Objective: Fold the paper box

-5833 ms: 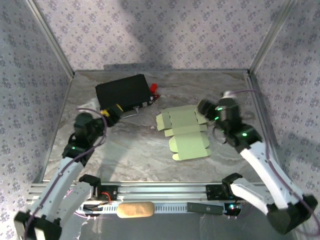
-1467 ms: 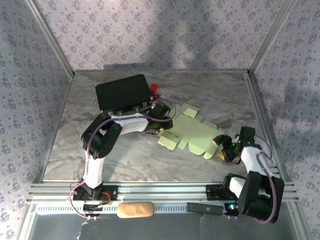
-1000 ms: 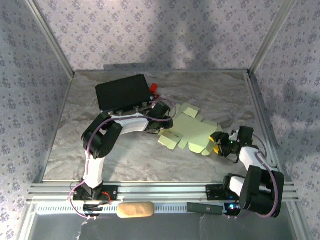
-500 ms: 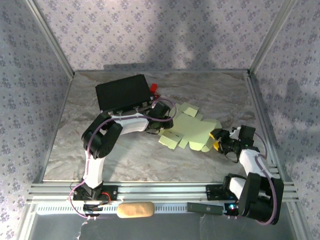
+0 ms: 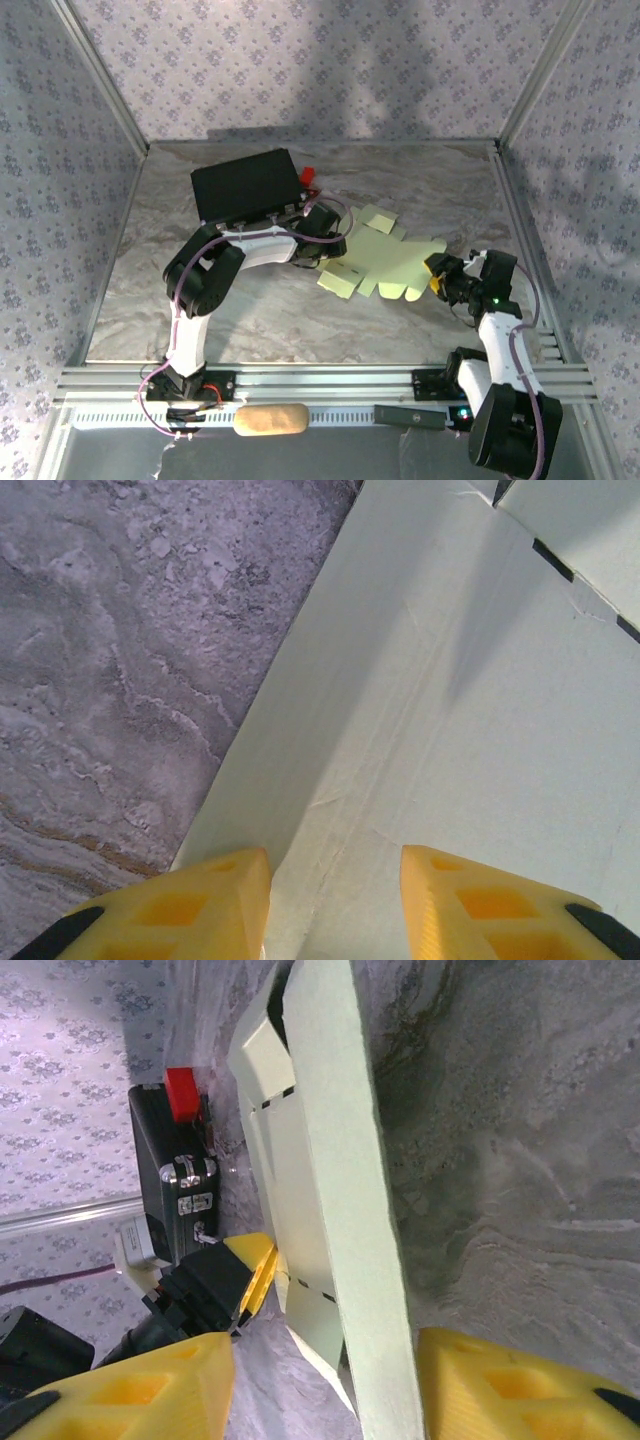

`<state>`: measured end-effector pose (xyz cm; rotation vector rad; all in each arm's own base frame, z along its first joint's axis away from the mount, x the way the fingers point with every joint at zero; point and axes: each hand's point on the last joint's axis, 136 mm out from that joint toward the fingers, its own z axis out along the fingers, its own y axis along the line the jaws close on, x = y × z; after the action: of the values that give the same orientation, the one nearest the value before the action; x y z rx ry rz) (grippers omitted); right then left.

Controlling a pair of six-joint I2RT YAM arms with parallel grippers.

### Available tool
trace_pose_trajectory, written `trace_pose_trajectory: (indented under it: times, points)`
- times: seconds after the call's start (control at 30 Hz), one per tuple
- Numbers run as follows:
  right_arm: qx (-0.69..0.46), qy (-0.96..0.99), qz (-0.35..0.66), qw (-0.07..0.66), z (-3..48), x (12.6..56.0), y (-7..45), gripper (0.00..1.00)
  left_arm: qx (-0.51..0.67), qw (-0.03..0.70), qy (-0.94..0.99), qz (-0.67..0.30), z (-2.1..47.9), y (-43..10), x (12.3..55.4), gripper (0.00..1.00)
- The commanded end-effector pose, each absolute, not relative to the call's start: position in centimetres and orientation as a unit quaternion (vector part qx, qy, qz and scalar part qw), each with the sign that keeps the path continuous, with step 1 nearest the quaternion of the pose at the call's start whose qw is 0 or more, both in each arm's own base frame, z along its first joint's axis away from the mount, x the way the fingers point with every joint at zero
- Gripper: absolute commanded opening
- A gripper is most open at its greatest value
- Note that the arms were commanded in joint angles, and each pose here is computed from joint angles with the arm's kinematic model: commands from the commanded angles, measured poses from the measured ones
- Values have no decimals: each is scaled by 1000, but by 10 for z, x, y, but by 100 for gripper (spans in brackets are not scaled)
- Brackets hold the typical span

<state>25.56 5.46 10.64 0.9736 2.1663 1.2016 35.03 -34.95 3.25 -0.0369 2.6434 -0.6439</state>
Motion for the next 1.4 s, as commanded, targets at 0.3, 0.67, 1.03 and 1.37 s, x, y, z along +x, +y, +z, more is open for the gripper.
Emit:
trace_pose_trajectory:
  times: [0.3, 0.67, 1.03, 1.37]
  points:
    - [372, 797, 425, 215, 98, 247, 61, 11, -12, 181, 964, -194, 19, -332, 337, 40]
    - [348, 823, 369, 258, 152, 262, 57, 0, -9, 284, 937, -201, 120, -321, 330, 51]
    - [281, 804, 372, 368, 371, 300, 82, 0, 93, 413, 860, -286, 277, -296, 262, 67]
    - [244, 819, 376, 358, 394, 304, 126, 0, 316, 550, 753, -175, 298, -369, 203, 82]
